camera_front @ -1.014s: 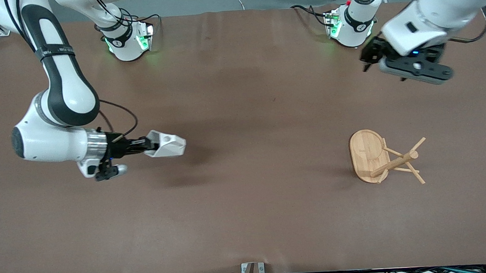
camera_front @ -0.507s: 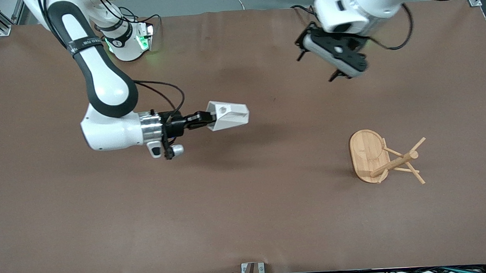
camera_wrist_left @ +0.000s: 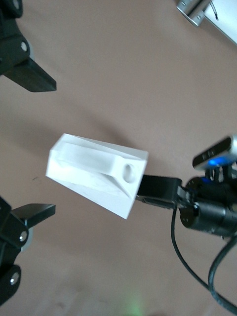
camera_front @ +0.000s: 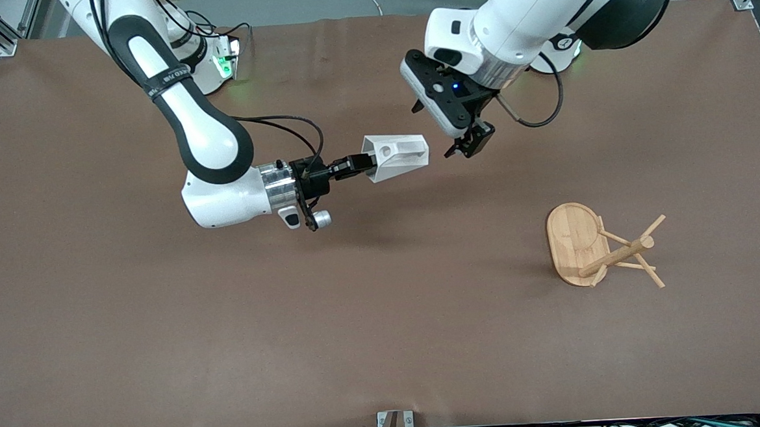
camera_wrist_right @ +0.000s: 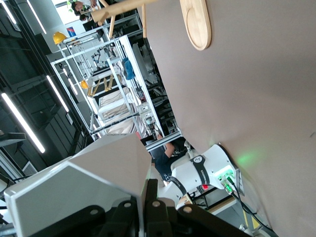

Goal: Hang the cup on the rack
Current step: 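Lift the cup with the right gripper while the left gripper approaches it, then grasp the cup with the left gripper from the right gripper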

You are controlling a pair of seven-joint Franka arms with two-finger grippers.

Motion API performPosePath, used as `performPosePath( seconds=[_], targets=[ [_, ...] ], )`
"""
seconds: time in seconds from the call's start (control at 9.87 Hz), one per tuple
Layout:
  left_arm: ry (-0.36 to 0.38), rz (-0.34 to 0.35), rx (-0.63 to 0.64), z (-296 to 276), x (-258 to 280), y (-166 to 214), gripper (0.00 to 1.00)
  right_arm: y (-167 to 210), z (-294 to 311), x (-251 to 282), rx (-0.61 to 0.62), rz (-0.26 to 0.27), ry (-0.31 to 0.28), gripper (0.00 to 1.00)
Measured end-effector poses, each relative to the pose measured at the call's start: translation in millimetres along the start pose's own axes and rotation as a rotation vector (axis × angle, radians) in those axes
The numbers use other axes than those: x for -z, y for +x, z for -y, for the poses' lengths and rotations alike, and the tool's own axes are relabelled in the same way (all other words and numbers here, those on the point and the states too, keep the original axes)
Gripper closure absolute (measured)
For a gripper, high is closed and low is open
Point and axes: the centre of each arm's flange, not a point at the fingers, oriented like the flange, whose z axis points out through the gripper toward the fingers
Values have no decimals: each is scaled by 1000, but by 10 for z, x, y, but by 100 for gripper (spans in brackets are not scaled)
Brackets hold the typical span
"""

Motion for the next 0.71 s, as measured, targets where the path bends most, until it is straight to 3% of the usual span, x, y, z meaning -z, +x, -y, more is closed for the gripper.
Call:
performPosePath(
  seconds=[0.71],
  targets=[
    [-126,27,-165,31,-322,-56,0,-78,228,-140,-10,21,59,96]
  ],
)
